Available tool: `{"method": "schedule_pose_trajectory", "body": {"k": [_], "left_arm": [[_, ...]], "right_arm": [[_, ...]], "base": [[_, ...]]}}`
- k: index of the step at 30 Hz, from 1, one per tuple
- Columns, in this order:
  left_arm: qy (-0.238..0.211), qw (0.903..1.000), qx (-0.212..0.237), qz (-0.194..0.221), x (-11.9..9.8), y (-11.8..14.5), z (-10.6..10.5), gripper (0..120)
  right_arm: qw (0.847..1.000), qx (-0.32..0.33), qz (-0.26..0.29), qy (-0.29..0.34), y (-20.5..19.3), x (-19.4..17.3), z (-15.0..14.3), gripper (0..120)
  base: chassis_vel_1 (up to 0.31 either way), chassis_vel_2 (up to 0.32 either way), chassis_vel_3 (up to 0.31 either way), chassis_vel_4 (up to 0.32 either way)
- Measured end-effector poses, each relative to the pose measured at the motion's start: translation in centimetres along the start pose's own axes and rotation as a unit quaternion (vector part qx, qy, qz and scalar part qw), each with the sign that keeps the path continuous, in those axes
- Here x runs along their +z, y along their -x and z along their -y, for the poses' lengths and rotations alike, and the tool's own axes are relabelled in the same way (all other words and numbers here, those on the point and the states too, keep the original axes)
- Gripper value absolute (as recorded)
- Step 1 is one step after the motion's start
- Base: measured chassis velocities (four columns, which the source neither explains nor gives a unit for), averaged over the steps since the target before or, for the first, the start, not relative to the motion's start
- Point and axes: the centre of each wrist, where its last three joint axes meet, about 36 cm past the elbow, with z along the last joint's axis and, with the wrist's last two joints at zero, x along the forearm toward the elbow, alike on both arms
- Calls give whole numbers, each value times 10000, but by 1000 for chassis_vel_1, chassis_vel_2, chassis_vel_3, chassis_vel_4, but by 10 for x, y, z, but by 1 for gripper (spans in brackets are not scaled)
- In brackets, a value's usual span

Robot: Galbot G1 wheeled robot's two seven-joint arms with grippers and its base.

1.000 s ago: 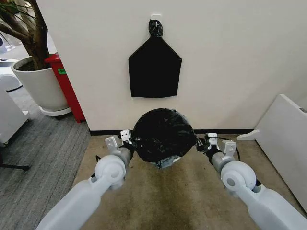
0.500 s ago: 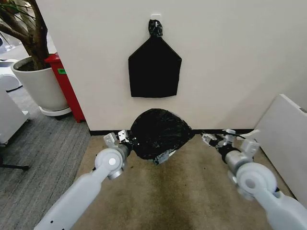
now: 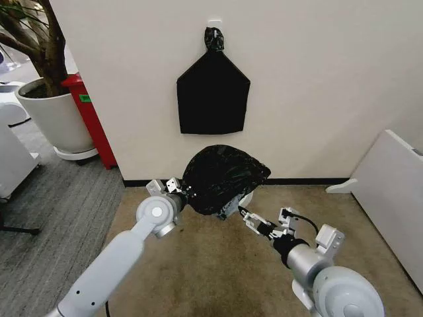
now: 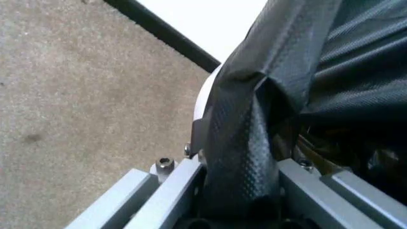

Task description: Place the garbage bag over the trash bin.

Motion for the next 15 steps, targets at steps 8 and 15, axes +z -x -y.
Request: {"method": "schedule_pose_trajectory", "body": {"k": [8, 15], "left_arm": [[90, 9999, 67, 77, 6, 1, 10, 0], [165, 9998, 110, 99, 11, 0, 16, 0]], "right_arm": [[9998, -27, -23, 201, 14, 7, -3, 87], [9996, -7, 10, 290, 25, 6, -7, 79]], "base": [[0, 0, 0, 0], [0, 0, 0, 0]]}}
